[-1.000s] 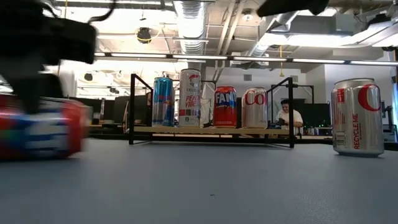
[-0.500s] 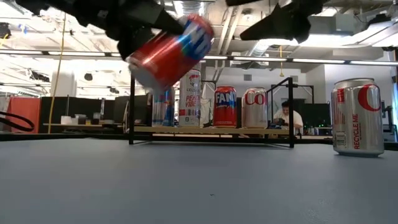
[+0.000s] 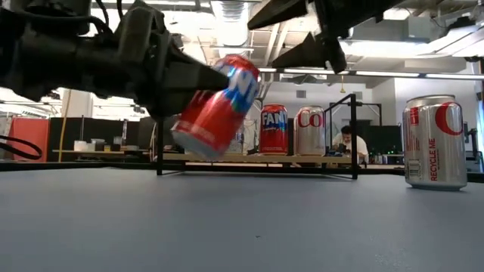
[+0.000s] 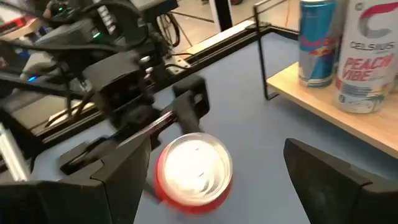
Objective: Place canned beverage on shelf
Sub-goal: Move the orange soda can
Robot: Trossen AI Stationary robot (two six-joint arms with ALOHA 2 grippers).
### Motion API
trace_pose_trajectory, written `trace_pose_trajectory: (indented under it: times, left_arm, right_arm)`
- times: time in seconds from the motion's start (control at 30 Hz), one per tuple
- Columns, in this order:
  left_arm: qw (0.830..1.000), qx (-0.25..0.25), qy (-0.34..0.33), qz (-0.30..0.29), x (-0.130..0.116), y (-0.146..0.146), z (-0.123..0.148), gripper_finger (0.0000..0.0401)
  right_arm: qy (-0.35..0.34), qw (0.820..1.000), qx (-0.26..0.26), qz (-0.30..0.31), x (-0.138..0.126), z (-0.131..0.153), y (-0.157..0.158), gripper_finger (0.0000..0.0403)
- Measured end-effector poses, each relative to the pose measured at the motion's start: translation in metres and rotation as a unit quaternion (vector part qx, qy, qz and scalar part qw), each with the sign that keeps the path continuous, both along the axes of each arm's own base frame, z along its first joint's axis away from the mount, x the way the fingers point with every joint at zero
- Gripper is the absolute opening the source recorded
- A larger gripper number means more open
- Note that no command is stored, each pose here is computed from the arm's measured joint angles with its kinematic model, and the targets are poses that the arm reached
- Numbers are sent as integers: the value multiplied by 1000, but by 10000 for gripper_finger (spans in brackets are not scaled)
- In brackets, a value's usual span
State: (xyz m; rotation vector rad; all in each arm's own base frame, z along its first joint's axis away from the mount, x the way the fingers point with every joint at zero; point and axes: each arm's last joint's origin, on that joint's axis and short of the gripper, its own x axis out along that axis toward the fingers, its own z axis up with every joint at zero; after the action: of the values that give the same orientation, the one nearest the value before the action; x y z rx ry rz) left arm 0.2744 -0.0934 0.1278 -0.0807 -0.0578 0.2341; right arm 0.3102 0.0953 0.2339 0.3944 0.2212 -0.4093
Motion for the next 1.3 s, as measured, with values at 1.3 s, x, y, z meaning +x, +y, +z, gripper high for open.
trace_pose_trajectory:
  times: [1.3]
  left_arm:
    - [1000,10,11,-7,9,-3,-17,279]
  right_arm:
    - [35,999,19,-21,17,-38,-1,352]
